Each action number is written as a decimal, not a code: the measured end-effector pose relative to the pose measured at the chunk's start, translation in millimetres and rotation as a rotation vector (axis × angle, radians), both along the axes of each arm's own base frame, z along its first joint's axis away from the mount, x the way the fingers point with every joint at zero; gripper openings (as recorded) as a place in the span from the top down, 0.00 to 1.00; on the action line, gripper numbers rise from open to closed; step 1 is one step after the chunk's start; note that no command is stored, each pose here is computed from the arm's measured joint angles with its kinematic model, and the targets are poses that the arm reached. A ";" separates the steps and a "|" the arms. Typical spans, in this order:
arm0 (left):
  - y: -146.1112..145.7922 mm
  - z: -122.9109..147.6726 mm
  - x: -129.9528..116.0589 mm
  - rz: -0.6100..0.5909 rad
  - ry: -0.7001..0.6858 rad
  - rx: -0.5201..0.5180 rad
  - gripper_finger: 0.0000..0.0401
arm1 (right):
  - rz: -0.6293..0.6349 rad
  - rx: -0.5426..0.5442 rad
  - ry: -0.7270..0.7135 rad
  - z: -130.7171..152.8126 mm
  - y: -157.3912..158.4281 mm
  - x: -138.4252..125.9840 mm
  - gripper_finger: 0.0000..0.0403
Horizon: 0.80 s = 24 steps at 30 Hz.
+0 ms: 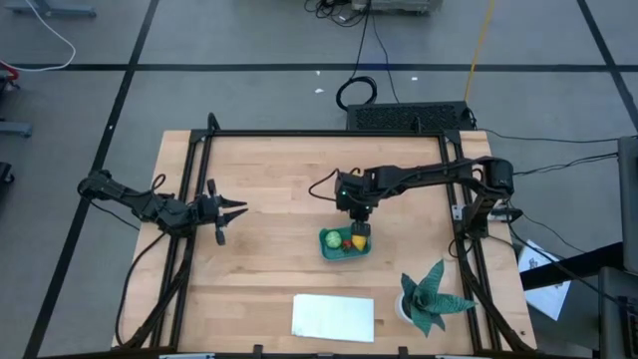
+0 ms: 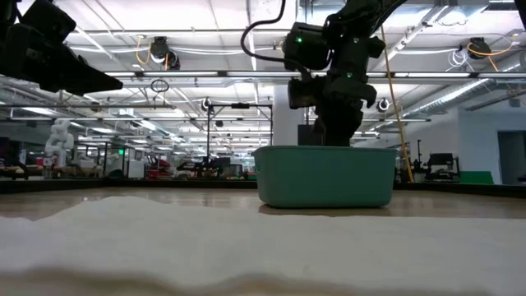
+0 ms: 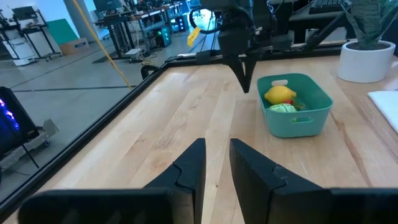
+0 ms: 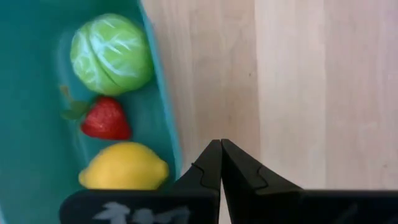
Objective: Pick and placing Produce into tupperware
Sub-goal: Adjust the bin on the table
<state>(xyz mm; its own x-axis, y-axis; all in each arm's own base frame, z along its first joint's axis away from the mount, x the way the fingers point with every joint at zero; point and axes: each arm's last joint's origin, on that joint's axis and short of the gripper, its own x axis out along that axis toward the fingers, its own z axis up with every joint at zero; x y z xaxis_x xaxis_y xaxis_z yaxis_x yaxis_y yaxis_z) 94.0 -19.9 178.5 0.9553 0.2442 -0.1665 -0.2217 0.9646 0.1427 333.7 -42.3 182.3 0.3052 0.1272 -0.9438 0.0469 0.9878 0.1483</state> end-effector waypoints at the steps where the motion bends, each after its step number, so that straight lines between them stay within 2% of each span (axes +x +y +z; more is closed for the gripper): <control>1: 0.0 0.0 0.0 0.000 0.000 0.000 0.80 | -0.007 -0.010 0.012 -0.3 -1.1 -1.1 1.00; 24: 0.0 0.0 0.0 0.000 0.001 0.003 0.80 | 0.009 0.060 0.065 -13.0 12.0 -9.5 1.00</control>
<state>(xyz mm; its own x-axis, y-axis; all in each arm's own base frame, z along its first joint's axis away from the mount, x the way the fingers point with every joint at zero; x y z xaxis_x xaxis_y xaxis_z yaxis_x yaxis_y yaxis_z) 94.0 -19.9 178.5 0.9553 0.2442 -0.1667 -0.2211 0.9643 0.1455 324.2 -30.3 169.3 0.2423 0.1870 -0.9520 0.0495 0.9776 0.2046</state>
